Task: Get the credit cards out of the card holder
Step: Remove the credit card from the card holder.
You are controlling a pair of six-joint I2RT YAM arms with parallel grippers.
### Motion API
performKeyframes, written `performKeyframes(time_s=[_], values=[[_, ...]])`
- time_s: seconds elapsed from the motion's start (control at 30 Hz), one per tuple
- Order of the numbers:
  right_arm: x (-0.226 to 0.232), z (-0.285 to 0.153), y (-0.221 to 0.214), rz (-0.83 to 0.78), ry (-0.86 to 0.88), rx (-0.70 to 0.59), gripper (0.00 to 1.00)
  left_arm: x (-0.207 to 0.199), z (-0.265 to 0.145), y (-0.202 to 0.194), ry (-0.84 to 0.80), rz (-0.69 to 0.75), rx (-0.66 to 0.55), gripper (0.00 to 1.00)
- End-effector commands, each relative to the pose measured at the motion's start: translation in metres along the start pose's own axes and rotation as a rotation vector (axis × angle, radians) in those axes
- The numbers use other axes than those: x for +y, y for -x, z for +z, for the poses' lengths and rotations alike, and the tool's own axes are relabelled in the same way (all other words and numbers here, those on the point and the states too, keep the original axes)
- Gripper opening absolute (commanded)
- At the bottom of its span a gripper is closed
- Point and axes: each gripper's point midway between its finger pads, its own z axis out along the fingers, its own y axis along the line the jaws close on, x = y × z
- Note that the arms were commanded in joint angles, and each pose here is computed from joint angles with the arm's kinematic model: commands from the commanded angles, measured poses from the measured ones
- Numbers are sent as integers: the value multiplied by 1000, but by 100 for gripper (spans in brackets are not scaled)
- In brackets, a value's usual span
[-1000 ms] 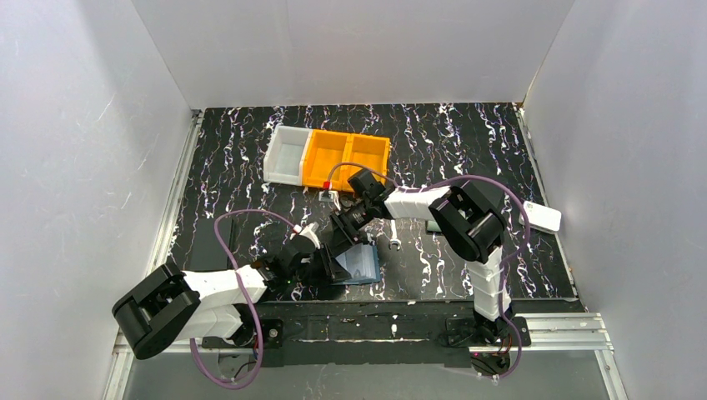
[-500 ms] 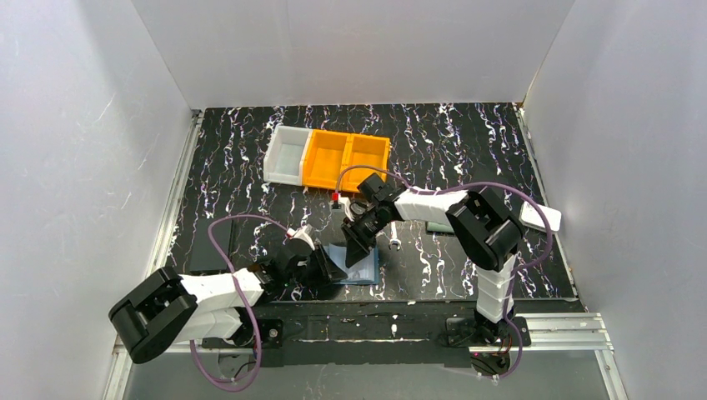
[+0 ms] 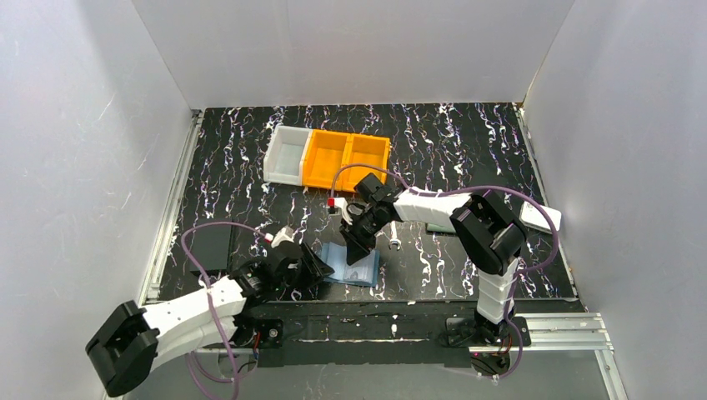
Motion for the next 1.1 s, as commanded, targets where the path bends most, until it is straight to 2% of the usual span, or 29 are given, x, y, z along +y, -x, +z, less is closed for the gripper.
performKeyframes(time_s=[0.0, 0.1, 0.27, 0.43, 0.53, 0.6, 0.77, 1.07], values=[[-11, 4, -21, -8, -71, 105, 32, 43, -20, 18, 202, 65, -94, 43], [-8, 6, -19, -12, -56, 108, 32, 32, -32, 24, 156, 147, -104, 40], [-6, 8, -16, -7, -35, 102, 32, -47, -54, 16, -238, 331, -69, 39], [-2, 8, -14, -3, -10, 93, 32, -99, -68, 6, -434, 379, -3, 38], [1, 8, -11, -1, 2, 89, 32, -102, -55, -1, -397, 393, 66, 35], [1, 8, -11, 0, 1, 90, 32, -94, -41, -2, -331, 396, 83, 28], [1, 2, -9, -26, -28, 80, 32, -70, -16, 8, -199, 392, 41, 17], [2, -12, -4, -58, -69, 62, 35, -38, 1, 12, -83, 399, 11, 16]])
